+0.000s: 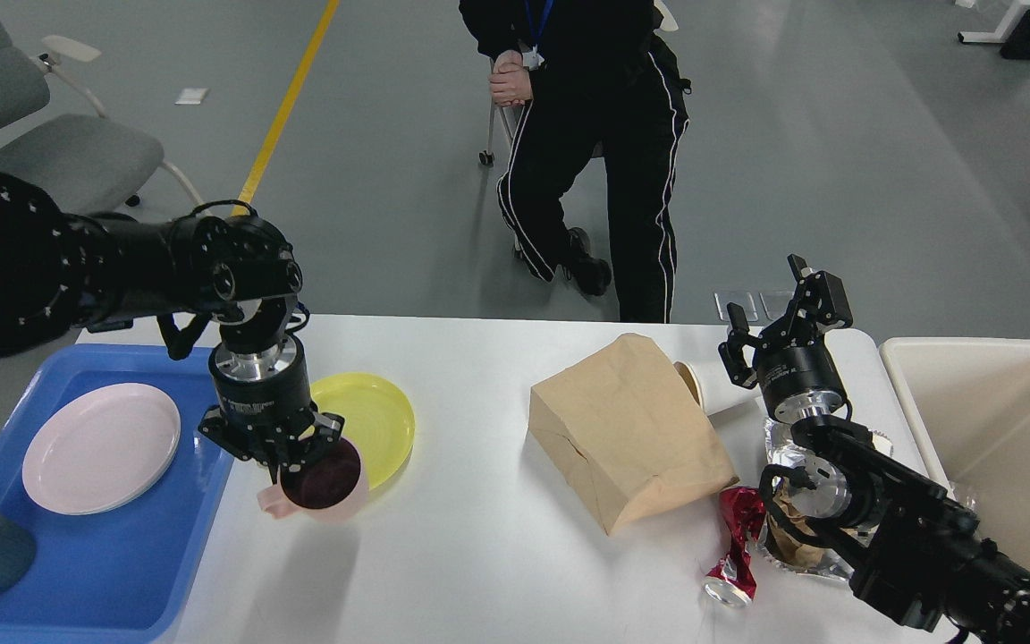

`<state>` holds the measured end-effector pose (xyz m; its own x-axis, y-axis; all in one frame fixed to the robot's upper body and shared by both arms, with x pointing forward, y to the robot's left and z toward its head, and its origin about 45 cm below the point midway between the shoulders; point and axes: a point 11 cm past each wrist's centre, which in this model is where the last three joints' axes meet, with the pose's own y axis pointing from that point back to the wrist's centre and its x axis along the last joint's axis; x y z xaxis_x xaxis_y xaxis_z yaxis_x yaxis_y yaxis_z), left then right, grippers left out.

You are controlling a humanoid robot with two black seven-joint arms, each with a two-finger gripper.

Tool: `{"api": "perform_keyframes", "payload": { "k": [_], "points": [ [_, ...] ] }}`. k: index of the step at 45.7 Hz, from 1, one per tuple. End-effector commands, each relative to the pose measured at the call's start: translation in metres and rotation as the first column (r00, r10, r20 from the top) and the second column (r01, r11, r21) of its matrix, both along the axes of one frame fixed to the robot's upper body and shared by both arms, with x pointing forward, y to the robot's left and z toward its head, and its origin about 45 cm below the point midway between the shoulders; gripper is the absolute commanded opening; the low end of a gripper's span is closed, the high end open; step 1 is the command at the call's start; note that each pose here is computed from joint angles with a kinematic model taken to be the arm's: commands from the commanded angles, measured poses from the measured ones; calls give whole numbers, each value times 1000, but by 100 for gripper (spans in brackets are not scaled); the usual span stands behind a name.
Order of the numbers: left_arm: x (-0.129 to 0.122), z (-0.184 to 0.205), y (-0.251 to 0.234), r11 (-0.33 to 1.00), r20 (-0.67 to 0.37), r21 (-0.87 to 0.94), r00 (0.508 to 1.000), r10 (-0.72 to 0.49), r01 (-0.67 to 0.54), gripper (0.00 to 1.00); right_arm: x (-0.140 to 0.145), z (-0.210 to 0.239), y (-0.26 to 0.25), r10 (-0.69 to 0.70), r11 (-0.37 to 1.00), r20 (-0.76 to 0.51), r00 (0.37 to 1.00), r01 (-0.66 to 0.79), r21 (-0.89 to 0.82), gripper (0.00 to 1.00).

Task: Tidy desktop
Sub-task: 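Lift the pink mug and carry it toward the blue tray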

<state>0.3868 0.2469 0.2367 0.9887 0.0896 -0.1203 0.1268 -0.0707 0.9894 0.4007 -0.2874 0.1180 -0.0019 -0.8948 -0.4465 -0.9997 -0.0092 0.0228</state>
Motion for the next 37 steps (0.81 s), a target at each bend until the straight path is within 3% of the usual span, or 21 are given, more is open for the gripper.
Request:
{"api": "perform_keyframes", "payload": {
  "k": [1, 15, 24, 37],
  "points": [
    [17, 39, 15, 999, 93, -28, 995, 48, -46, 0, 0, 0, 0, 0, 1000, 0, 1000, 0, 0, 100],
    [33, 101, 55, 990, 233, -49, 962, 142, -134, 0, 0, 0, 0, 0, 1000, 0, 1000, 0, 0, 100],
    [39, 94, 71, 986, 252, -54, 953, 169, -160, 0, 0, 0, 0, 0, 1000, 0, 1000, 0, 0, 100],
    [26, 54, 79, 981, 171, -55, 966, 193, -186, 0, 1, 1, 1, 2, 1000, 3, 1000, -2, 2, 100]
  ]
}}
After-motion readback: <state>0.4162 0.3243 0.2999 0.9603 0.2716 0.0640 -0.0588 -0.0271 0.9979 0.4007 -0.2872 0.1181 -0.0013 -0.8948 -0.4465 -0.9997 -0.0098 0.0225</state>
